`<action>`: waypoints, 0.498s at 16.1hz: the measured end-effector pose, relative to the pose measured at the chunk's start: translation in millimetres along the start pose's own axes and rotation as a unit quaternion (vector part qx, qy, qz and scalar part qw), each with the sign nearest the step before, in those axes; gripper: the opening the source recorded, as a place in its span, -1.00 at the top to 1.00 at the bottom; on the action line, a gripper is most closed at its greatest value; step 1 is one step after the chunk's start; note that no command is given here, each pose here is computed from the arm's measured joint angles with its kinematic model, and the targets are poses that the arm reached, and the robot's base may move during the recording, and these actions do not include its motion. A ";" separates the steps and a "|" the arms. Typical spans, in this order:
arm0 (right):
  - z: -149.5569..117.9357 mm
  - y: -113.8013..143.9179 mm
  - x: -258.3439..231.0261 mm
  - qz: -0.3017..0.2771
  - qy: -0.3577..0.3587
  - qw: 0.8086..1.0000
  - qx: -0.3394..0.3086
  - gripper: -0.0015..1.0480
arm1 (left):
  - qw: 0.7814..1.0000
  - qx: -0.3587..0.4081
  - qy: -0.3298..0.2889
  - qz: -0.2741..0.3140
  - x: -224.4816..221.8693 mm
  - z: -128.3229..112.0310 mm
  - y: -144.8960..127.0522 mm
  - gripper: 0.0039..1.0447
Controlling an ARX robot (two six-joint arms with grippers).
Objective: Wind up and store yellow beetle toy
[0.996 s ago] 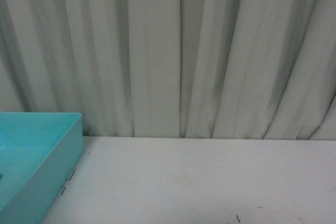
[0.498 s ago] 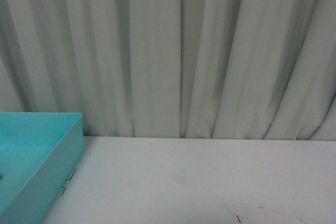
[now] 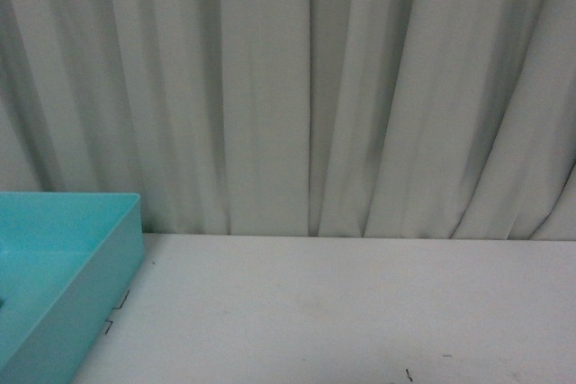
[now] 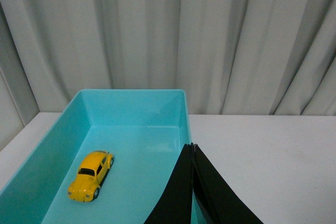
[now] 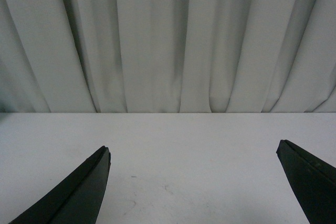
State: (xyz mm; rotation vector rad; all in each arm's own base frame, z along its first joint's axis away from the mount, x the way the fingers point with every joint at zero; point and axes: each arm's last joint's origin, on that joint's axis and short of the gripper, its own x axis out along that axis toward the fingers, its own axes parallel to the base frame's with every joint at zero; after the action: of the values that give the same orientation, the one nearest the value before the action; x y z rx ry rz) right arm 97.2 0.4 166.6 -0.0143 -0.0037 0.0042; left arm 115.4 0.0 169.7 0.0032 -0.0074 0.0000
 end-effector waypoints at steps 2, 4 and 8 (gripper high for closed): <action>0.0 0.0 0.0 0.000 0.000 1.000 0.000 -0.87 | 1.000 0.000 -0.002 0.000 -3.1 0.3 0.0 0.97; 0.0 0.0 0.0 0.000 0.000 1.000 0.000 -0.87 | 1.000 0.000 -0.001 0.000 -5.3 -0.1 0.0 0.97; 0.0 0.0 0.0 0.000 0.000 1.000 0.000 -0.87 | 1.000 0.000 0.008 0.000 -17.5 -4.1 0.0 0.97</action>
State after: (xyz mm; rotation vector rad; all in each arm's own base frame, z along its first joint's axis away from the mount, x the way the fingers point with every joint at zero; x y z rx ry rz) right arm 97.2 0.4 166.5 -0.0139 -0.0033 0.0038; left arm 97.9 0.0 165.4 0.0032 0.0093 0.0004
